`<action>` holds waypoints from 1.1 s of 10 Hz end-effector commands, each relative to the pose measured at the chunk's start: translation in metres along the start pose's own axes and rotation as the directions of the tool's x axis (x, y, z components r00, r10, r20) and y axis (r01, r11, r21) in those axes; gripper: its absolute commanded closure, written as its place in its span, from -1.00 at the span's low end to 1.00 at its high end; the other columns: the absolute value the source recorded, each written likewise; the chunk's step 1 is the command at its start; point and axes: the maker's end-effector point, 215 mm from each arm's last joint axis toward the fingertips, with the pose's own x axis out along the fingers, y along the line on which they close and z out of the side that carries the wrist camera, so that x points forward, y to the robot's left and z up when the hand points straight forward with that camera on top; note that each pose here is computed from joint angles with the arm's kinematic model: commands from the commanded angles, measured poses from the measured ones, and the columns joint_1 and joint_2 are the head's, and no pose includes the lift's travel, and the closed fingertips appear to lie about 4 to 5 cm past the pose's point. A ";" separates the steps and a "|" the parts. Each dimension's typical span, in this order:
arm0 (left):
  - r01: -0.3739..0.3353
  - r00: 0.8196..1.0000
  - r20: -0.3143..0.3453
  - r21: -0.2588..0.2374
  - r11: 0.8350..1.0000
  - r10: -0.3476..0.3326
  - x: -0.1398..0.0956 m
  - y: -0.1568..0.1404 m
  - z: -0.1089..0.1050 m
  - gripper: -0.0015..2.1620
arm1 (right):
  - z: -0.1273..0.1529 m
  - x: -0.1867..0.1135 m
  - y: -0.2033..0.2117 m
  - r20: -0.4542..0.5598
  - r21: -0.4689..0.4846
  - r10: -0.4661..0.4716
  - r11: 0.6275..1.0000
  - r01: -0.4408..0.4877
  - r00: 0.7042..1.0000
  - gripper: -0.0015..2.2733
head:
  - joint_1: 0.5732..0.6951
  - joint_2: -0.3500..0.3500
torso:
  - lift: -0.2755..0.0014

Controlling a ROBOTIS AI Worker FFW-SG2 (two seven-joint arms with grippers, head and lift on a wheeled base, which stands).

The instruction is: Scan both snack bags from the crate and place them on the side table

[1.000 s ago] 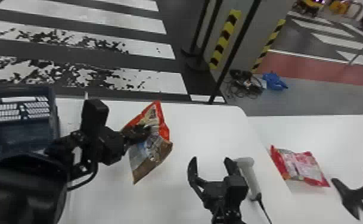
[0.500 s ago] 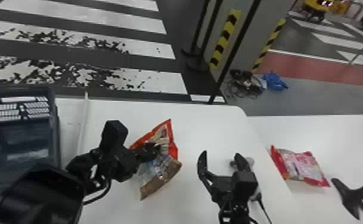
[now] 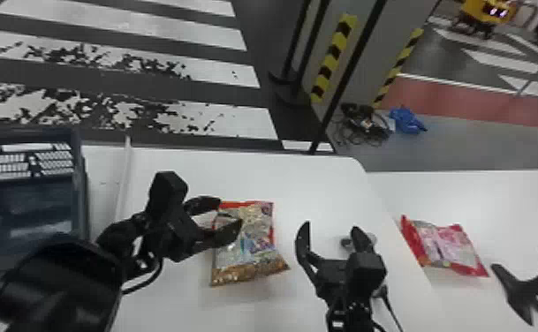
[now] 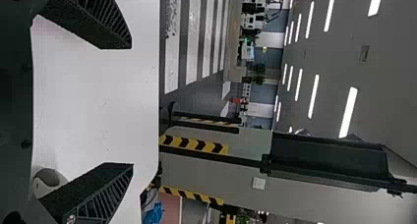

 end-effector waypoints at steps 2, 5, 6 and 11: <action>-0.047 0.991 0.123 0.005 0.999 0.046 -0.012 0.008 0.044 -0.97 | 0.006 -0.005 0.005 -0.003 0.006 0.015 1.000 -0.015 1.000 -0.94 | 1.00 -1.00 | 0.28; -0.138 0.954 0.269 0.001 0.990 0.132 -0.060 0.031 0.104 -0.93 | 0.001 -0.005 0.016 -0.058 0.039 0.059 0.998 -0.056 0.997 -0.94 | 1.00 -1.00 | 0.28; -0.185 0.934 0.307 -0.023 0.982 0.183 -0.082 0.047 0.115 -0.93 | -0.002 -0.003 0.015 -0.086 0.076 0.072 0.995 -0.065 0.994 -0.94 | 1.00 -1.00 | 0.28; -0.444 0.836 0.319 -0.086 0.892 0.447 -0.218 0.142 0.092 -0.92 | 0.001 -0.003 0.036 -0.141 0.137 0.169 0.979 -0.150 0.976 -0.94 | 1.00 -0.68 | 0.28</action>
